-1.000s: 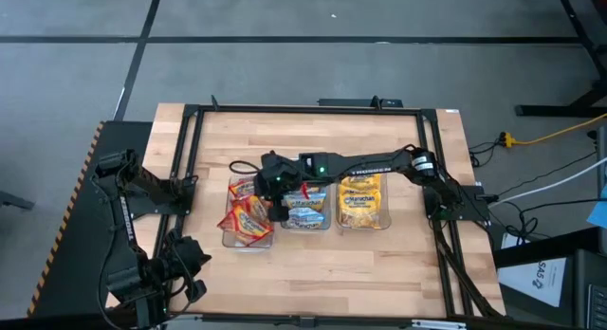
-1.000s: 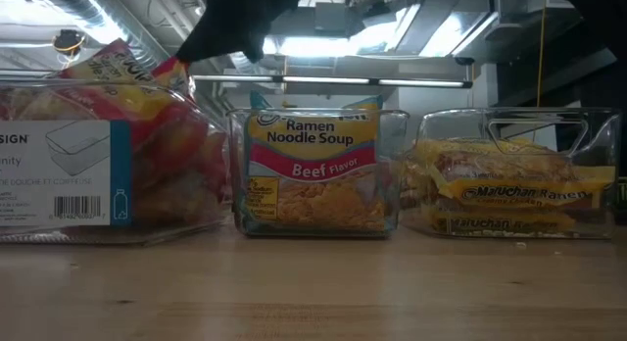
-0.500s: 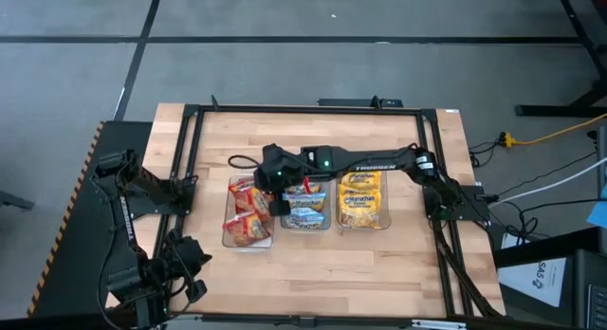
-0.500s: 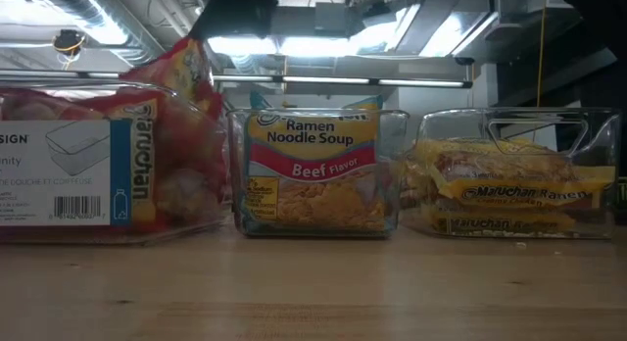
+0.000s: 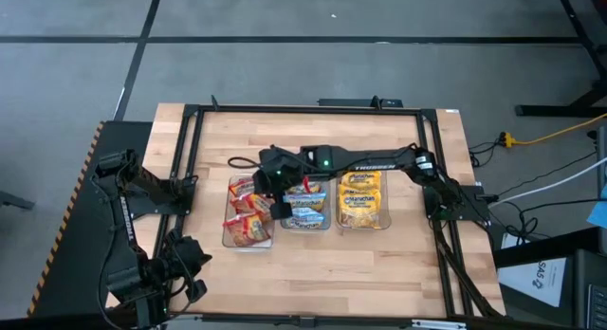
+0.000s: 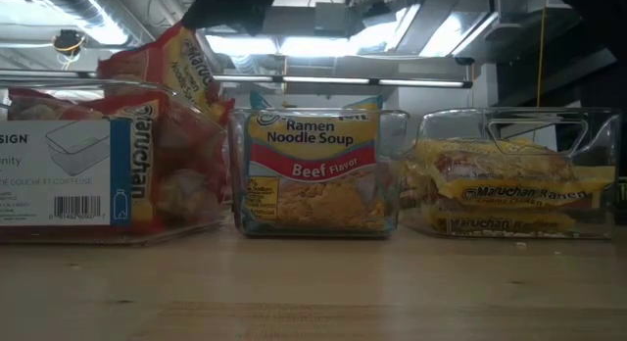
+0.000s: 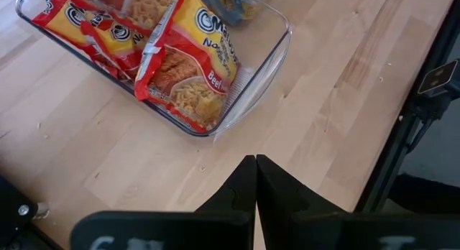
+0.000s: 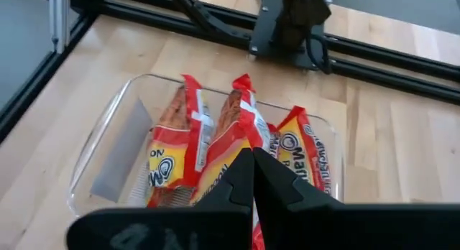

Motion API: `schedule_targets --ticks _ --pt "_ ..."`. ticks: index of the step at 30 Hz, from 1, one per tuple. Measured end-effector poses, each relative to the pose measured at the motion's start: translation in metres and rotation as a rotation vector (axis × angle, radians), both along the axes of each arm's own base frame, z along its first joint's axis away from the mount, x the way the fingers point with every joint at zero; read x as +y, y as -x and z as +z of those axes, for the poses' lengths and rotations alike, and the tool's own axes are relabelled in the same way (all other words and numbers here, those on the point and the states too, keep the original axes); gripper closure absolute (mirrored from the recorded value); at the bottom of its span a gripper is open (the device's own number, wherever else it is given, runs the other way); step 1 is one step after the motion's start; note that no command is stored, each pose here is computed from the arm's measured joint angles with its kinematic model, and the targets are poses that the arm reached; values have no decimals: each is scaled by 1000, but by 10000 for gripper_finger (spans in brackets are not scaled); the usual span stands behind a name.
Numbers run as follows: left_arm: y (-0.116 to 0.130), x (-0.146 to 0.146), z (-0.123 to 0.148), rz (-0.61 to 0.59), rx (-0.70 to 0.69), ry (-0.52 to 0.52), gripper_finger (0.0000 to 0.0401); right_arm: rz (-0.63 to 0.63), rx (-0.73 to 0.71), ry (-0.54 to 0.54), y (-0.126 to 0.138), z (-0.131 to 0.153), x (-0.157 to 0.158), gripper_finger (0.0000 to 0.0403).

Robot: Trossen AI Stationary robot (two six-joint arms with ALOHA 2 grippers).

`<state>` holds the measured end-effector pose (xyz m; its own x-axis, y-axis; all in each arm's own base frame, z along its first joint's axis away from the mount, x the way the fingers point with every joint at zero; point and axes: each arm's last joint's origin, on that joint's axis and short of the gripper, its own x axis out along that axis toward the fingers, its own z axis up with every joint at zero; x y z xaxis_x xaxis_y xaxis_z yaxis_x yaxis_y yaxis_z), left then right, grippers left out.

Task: Sort Maruchan noodles
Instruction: Adjust the red noodle pack

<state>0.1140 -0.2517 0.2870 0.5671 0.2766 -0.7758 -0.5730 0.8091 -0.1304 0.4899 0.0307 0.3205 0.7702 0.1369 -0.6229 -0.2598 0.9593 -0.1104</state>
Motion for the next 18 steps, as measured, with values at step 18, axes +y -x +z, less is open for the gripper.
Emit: schedule_targets --ticks 18 --pt "-1 -2 0 0 -9 22 401 -35 -24 13 -9 -9 -4 353"
